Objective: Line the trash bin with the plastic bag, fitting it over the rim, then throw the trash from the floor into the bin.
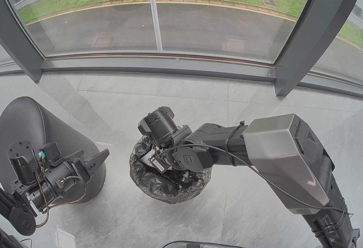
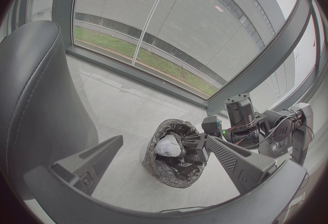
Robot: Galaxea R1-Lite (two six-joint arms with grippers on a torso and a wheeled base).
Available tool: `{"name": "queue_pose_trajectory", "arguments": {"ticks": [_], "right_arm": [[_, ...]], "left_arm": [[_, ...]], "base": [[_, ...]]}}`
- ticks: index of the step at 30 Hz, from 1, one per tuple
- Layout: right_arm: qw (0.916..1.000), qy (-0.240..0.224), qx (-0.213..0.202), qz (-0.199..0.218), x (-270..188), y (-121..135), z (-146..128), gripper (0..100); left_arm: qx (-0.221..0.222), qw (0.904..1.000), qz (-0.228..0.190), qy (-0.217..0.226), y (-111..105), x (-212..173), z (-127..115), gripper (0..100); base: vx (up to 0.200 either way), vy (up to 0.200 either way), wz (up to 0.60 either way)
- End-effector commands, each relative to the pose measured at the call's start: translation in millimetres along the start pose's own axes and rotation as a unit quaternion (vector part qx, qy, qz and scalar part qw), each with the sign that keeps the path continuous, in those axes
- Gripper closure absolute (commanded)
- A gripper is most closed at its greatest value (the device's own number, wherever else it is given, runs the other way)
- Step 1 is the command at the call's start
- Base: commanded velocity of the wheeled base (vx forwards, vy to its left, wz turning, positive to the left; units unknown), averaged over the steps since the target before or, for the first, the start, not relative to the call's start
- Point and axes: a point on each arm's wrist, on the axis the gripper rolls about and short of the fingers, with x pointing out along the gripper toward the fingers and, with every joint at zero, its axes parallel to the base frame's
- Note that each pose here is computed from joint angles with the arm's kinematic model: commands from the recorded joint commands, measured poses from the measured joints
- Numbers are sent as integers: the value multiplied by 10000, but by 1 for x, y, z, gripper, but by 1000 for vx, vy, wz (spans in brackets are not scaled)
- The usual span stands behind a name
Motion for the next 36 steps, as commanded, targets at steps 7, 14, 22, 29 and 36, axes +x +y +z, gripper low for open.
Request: {"name": "queue_pose_trajectory", "arguments": {"ticks": [7, 14, 22, 29, 36], "right_arm": [[9995, 302, -15, 35, 26, 11, -20, 100], [9997, -167, 156, 2, 25, 13, -9, 100], [9990, -392, 222, -31, 14, 9, 1, 100], [9992, -369, 172, 2, 27, 20, -7, 100], [9995, -282, 110, 35, 41, 22, -17, 100]], "left_arm": [[-2, 10000, -1, 0, 0, 0, 0, 0], [-5, 10000, 5, 14, 0, 0, -1, 0], [0, 10000, 10, 28, 0, 1, -1, 0], [-5, 10000, 5, 14, 0, 0, -1, 0], [-9, 10000, 17, 25, 1, 1, -1, 0]], "base": [[0, 0, 0], [0, 0, 0], [0, 0, 0], [0, 0, 0], [0, 0, 0]]}}
